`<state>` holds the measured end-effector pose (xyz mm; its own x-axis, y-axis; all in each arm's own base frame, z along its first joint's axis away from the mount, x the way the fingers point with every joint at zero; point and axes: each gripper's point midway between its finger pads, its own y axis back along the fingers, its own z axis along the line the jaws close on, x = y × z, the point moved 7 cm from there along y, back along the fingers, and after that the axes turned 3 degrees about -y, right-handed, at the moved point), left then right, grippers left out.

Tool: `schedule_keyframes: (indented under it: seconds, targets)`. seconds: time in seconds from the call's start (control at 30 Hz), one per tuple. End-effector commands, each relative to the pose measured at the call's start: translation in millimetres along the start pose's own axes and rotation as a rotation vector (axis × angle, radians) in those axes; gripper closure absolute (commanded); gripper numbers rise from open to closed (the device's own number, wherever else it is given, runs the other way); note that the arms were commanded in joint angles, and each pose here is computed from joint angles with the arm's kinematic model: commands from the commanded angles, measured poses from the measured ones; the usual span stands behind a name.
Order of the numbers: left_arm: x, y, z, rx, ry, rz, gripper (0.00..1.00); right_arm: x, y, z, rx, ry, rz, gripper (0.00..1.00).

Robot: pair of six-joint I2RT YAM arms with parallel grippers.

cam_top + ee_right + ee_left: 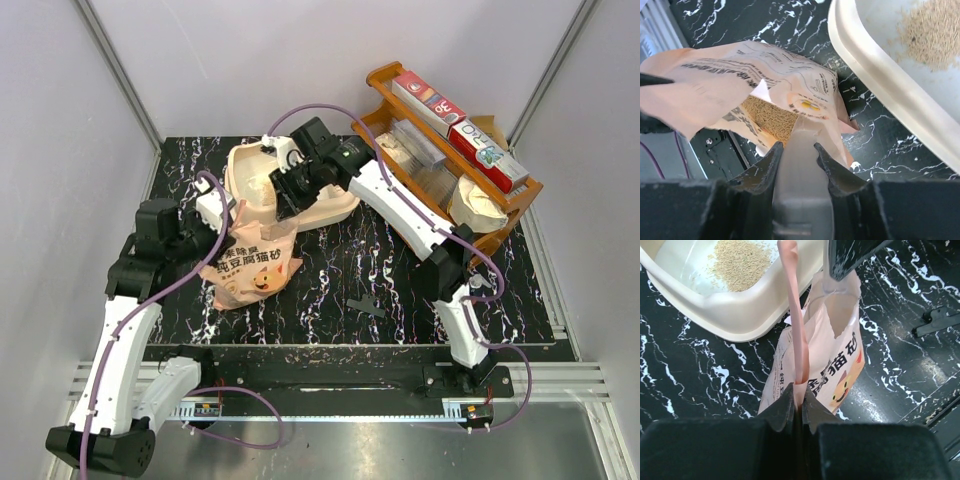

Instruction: Fill the litter box with clean litter

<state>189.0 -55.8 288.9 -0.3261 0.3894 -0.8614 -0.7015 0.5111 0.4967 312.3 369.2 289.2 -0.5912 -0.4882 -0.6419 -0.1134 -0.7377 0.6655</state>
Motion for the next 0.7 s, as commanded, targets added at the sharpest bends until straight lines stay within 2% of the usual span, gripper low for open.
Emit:
schedule_keyframes:
  seconds: [0.0,0.43,0.67]
  targets:
    - [-60,13,5,-0.008,-0.021,-0.269,1.0,3,8,-17,0.207,-0.11,-0.056,1.0]
    - [-56,5,1,0.019,0.08,-0.281,1.0,54,-64,-12,0.151,-0.253,0.087,1.0]
    - [-48,4,-1,0.011,0.096,-0.257,1.0,64,-89,7,-0.088,-0.401,0.145,1.0]
